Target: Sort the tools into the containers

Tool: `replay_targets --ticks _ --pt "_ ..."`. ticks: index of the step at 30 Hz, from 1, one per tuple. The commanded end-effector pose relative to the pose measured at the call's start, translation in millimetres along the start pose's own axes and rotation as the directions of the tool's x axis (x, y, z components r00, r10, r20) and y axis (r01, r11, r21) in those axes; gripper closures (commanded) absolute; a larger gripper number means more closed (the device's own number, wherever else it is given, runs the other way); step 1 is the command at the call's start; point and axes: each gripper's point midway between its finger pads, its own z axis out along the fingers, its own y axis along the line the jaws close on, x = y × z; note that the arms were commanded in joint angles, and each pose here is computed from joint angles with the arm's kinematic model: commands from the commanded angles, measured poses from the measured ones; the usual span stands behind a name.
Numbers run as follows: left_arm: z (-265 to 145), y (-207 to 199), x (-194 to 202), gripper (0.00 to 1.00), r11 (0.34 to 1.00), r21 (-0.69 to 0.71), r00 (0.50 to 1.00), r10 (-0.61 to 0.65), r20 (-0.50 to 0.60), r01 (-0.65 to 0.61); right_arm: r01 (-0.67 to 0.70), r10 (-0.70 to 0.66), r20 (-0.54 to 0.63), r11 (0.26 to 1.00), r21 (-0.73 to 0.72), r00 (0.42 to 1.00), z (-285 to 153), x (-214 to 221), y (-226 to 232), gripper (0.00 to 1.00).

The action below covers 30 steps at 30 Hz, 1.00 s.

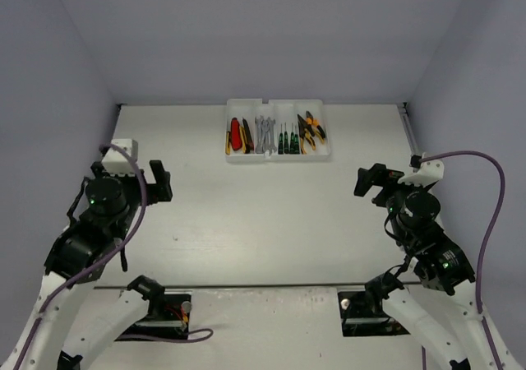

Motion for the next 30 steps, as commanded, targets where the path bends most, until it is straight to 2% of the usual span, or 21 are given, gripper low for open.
replay_targets --ticks 1,8,17,30 --pt "-23.6 35.1 6.7 0.10 0.993 -0.114 0.996 0.015 0.085 -0.005 0.010 -0.014 0.068 0.999 0.051 0.998 -10.2 -20.6 -13.0 0.00" --pt "-30.6 61.2 31.5 0.03 0.974 -0.225 0.994 0.003 0.105 0.021 0.003 -0.007 0.067 0.998 0.070 0.998 -14.7 -13.0 -20.8 0.00" --pt "-18.1 54.5 45.8 0.03 0.979 -0.202 0.998 -0.021 0.054 0.031 -0.028 0.018 0.090 0.994 0.107 0.996 -18.9 -13.4 -29.9 0.00" --pt "-5.6 50.5 51.8 0.03 0.981 -0.192 1.000 -0.026 -0.001 0.025 -0.009 0.005 0.047 0.996 0.089 0.999 -10.8 -5.0 -22.5 0.00"
